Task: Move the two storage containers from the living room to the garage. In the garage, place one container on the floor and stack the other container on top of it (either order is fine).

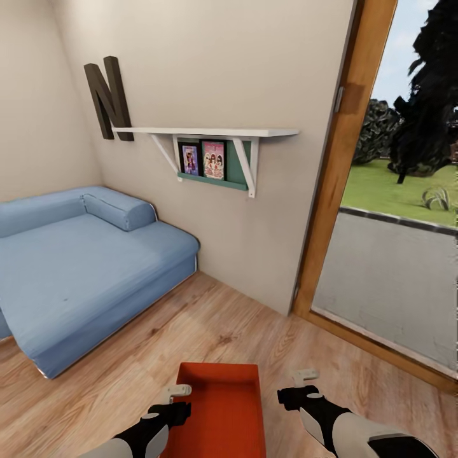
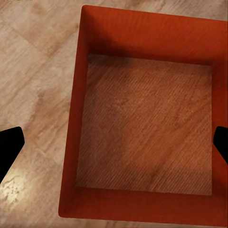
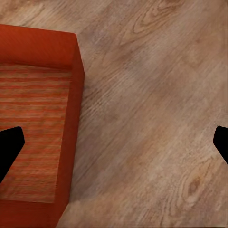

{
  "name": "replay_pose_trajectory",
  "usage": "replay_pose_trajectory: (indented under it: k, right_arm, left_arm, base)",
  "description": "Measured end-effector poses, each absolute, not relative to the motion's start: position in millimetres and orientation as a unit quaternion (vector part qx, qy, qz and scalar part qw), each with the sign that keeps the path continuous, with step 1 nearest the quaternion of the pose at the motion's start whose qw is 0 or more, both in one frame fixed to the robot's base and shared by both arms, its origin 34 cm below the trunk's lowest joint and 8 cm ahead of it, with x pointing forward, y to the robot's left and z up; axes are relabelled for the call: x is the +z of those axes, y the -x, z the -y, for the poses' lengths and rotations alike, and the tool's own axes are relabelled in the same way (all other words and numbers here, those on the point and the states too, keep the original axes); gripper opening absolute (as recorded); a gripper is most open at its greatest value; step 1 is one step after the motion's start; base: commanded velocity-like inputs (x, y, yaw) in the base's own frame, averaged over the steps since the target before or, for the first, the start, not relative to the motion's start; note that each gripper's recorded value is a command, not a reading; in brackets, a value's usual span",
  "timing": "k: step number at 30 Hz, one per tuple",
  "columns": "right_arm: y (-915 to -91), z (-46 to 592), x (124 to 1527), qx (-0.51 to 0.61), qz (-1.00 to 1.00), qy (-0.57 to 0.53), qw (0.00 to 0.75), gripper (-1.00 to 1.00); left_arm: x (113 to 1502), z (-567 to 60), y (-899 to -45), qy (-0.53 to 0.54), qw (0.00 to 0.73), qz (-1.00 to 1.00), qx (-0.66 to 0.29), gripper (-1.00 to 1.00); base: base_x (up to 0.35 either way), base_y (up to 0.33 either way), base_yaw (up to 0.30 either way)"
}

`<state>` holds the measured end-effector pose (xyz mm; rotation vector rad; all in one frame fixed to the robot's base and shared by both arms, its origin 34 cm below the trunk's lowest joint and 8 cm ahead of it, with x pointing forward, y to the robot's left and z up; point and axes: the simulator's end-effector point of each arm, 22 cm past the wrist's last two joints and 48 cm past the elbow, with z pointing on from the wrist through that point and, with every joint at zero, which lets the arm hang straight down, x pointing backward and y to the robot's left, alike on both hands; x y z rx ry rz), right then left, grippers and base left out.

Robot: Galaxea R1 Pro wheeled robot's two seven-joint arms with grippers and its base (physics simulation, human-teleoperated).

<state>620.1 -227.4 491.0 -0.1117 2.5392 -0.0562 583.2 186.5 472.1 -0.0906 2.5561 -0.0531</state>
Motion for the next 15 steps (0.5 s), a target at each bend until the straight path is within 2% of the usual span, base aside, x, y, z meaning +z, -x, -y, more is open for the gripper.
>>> replay_pose_trajectory:
  k: [5,11,15]
  right_arm:
    - [-620.1,227.3,491.0,-0.021,-0.954,0.042,0.295,1.0]
    - [-620.1,227.3,491.0,-0.021,-0.954,0.042,0.295,1.0]
    - [-620.0,227.3,491.2,-0.021,-0.954,0.042,0.295,1.0]
  left_arm:
    - [472.2,-186.5,-583.3,0.034,0.288,-0.957,-0.02,1.0]
    - [472.1,-186.5,-583.2,0.034,0.287,-0.957,-0.02,1.0]
    - [472.2,-186.5,-582.8,0.034,0.287,-0.957,-0.02,1.0]
  base:
    - [0.0,0.0,-0.1]
    - [0.011,0.0,-0.024]
    - [0.179,0.0,-0.003]
